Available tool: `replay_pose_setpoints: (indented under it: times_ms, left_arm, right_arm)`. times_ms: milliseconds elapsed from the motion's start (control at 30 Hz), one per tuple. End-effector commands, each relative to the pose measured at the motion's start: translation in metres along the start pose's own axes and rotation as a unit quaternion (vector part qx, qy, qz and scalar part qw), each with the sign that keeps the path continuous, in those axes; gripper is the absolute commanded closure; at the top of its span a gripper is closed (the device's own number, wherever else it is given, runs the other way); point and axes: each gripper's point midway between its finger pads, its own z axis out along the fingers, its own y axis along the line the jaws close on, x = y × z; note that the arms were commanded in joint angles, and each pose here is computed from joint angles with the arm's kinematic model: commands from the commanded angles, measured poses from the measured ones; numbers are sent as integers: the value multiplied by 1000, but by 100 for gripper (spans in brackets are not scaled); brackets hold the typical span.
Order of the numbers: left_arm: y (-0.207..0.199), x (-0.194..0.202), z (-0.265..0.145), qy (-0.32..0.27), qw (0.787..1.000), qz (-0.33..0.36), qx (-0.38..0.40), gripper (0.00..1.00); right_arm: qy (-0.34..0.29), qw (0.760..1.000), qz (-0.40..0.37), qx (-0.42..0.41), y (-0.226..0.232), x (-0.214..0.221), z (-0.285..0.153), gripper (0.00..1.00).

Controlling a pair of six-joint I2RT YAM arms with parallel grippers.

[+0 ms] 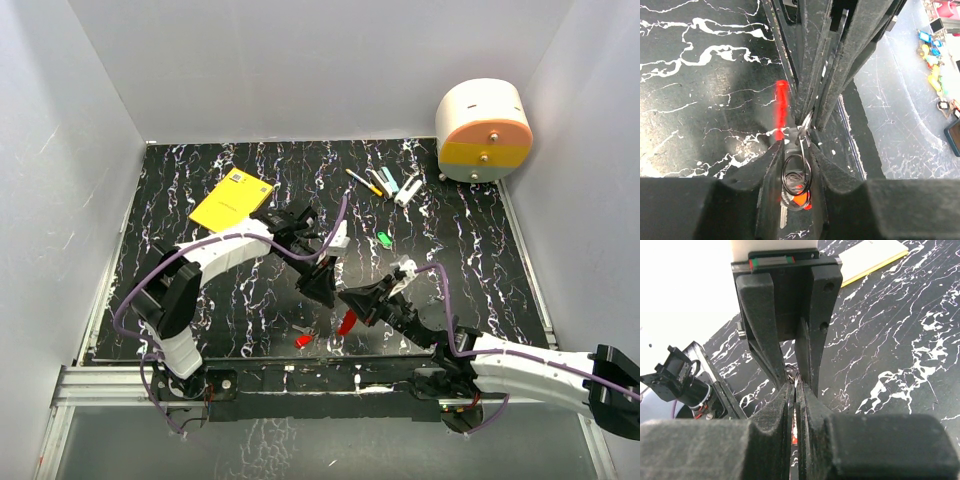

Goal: Put the keys on the keyring

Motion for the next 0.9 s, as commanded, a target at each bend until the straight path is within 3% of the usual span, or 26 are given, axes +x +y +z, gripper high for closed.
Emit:
replay_pose_setpoints:
  times_ms: [0, 300, 867]
  left_arm:
    - [-9, -16, -7, -19, 1000, -2, 18, 73]
    - [-14, -30, -9, -34, 999, 11, 31, 61]
    - [-11, -22, -3, -35, 998, -18, 46, 64]
  right_arm:
    - [-23, 1000, -18, -12, 7, -15, 1, 92]
    - [-23, 999, -18, -19, 13, -19, 2, 92]
    - [-42, 999, -24, -10, 22, -33, 7, 92]
